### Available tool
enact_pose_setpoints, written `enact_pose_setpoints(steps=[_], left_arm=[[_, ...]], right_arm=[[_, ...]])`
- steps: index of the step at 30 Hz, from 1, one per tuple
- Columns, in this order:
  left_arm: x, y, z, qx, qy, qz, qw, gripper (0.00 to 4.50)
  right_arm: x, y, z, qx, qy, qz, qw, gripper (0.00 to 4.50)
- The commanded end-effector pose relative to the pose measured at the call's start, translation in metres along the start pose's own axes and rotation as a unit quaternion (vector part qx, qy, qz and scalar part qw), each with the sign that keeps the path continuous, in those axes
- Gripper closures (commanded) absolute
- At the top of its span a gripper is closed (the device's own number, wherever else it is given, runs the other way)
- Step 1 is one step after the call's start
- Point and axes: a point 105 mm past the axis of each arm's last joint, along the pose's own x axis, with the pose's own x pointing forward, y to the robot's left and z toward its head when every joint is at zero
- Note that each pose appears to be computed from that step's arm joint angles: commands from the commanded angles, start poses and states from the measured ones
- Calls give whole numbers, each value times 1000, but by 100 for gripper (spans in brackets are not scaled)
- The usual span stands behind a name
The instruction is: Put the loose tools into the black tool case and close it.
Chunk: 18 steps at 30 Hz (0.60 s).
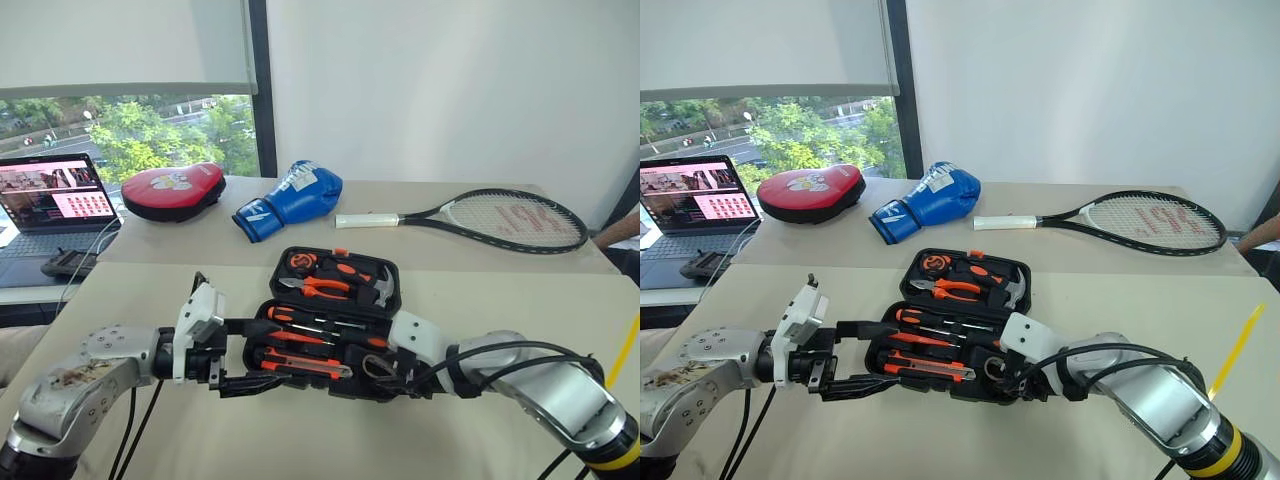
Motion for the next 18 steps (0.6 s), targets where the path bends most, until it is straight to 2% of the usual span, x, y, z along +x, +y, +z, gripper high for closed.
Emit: enact_pose_setpoints(steps=[1,2,5,12,16,18], left_arm=[[-3,-2,8,24,-3,2,1000,0],[-3,-2,8,24,-3,2,1000,0],[-3,-2,8,23,-3,2,1000,0],[-3,0,7,22,-4,2,1000,0],[-4,2,6,19,-6,5,1000,0],[-4,2,5,16,-8,8,1000,0]], right_arm=[[-3,3,-2,-4,8,18,1000,177],[-4,2,-1,-9,6,16,1000,162],[-7,0,2,-15,0,15,1000,62],[-14,0,11,-14,-26,21,999,62],[-15,-4,23,16,-72,11,997,62],[-12,-6,33,30,-113,11,993,113]])
